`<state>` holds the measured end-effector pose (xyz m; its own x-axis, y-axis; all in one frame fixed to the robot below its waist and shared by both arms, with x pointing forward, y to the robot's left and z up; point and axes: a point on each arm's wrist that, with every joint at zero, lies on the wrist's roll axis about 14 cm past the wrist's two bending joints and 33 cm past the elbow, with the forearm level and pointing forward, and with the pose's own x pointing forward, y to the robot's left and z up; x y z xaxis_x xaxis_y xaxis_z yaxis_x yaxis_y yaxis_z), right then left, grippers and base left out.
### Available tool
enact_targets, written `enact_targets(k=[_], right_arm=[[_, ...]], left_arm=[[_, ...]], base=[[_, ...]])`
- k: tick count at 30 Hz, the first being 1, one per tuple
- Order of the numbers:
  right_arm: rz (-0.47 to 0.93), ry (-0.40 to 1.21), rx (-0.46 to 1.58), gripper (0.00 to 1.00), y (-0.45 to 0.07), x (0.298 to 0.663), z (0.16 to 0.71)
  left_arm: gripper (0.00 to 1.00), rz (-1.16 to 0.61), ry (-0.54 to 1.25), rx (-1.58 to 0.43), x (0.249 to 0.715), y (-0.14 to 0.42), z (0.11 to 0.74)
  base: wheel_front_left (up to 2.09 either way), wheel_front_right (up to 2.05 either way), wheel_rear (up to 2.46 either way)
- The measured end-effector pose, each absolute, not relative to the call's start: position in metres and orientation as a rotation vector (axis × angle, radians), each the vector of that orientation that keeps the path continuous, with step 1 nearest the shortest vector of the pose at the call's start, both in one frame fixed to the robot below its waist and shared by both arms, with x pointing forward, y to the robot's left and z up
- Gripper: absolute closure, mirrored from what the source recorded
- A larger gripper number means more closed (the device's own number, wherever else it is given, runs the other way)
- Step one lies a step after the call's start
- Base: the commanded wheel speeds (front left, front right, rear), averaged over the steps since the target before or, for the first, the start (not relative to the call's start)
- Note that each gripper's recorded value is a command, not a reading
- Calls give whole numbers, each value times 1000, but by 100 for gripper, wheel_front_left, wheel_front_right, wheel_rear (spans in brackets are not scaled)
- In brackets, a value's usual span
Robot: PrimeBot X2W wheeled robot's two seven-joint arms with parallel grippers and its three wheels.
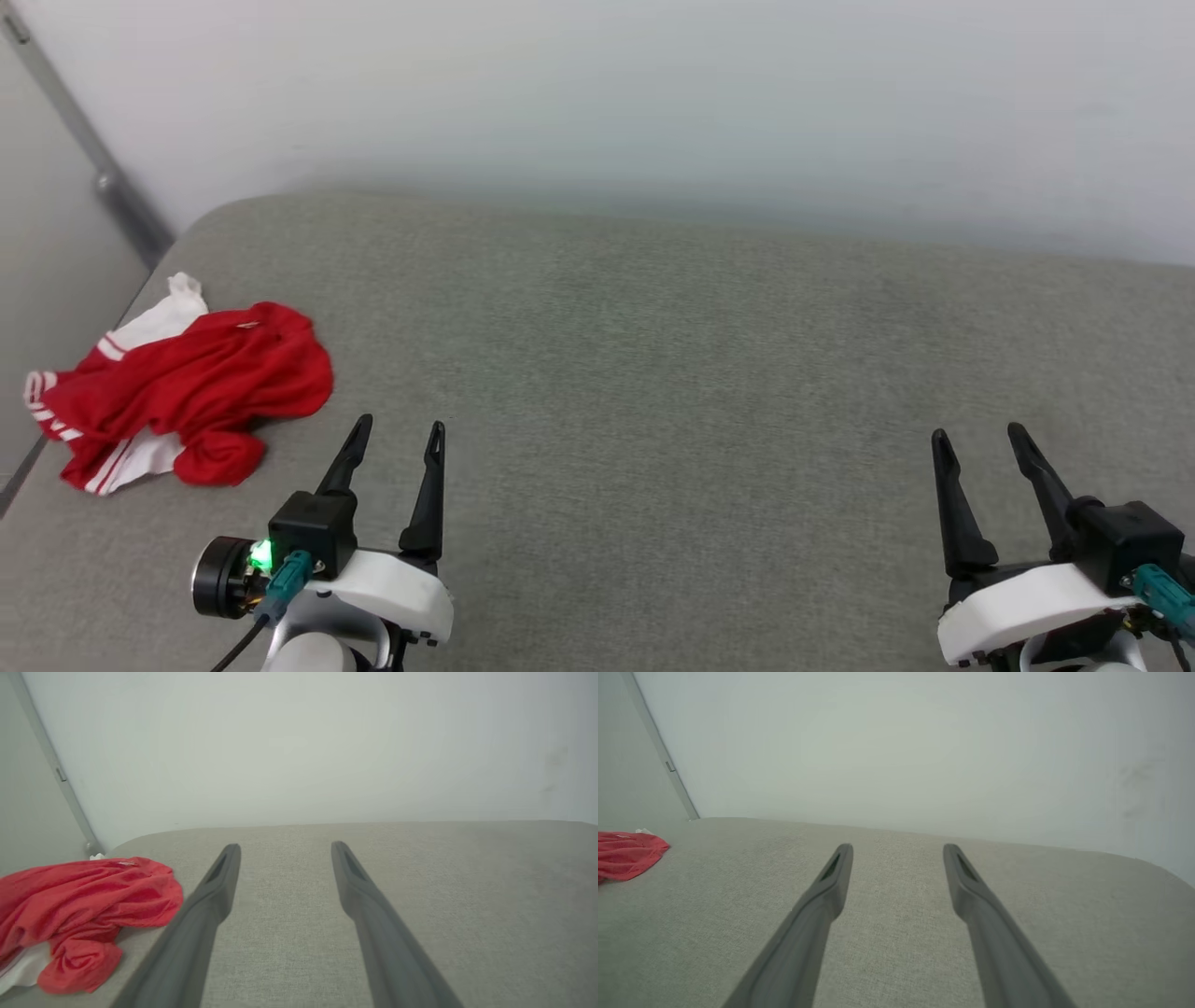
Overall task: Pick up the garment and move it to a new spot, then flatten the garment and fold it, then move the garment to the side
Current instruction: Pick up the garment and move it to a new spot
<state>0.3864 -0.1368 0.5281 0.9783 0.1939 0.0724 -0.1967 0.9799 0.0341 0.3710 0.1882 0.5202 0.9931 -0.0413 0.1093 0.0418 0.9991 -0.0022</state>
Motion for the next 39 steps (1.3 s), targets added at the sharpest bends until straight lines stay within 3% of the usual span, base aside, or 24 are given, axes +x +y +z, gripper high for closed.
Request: enact_targets(k=[11,24,33,39], right_arm=[[439,-92,43,0,-49,409,537],[607,-96,45,0,13,413,540],[631,-86,36,0,22,415,536],[623,-86,36,0,22,425,537]], left_arm=[[0,240,-126,-1,318,276,525],[0,435,-122,7,271,329,525],[0,443,-123,32,274,338,530],[0,392,-123,73,306,343,541]], base=[[0,0,0],[0,0,0],[0,0,0],[0,0,0]])
